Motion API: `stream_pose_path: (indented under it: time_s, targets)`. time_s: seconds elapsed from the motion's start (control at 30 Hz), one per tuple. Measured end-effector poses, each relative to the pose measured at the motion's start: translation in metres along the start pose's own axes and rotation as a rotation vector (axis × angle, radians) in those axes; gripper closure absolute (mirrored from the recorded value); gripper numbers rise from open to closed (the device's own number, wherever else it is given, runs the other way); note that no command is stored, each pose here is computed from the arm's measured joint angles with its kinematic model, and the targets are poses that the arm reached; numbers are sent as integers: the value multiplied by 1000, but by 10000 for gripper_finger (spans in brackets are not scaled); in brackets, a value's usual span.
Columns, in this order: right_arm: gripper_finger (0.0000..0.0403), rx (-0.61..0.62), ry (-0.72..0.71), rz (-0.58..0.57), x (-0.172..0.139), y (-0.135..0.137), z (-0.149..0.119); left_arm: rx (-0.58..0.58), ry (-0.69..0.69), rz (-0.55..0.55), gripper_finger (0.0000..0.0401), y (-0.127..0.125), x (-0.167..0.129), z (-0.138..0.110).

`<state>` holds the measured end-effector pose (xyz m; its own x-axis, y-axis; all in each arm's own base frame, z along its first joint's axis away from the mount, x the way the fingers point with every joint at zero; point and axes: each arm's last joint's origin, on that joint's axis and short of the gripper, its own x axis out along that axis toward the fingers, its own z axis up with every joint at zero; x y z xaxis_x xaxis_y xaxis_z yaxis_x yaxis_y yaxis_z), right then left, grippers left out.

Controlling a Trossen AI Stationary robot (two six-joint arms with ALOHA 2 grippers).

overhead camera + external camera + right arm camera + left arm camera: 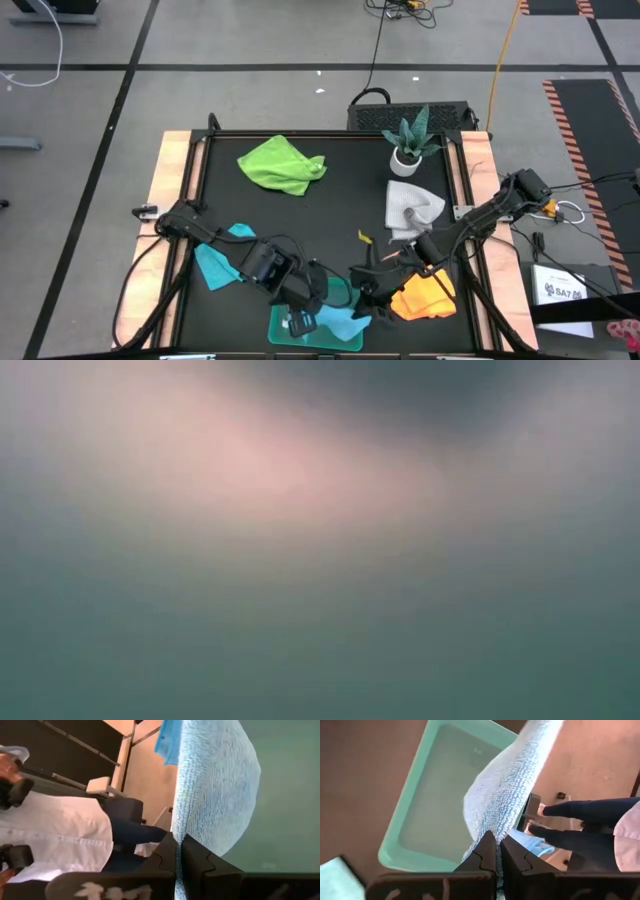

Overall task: Fold microfiber towels
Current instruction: Put the folded microfiber cloth into the green transparent bin

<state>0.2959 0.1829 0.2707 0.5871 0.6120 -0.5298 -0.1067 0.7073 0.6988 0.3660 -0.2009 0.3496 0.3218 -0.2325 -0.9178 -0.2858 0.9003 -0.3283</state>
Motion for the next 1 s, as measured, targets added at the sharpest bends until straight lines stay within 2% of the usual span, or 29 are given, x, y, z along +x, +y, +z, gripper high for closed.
stream_pose_path:
  time_s: [0.13,0.27,0.6,1.0]
  targets:
    - [403,-1,4,-26,5,0,-5,-19,-1,-7,399,-2,15,-2]
    - [403,-4,20,-45,16,-2,-11,-40,54,-16,399,-2,34,-6]
    - [403,-5,99,-86,46,-28,-15,-80,176,-17,399,6,75,-22]
    - [403,-46,131,-166,63,-58,-11,-89,235,92,396,31,107,-29]
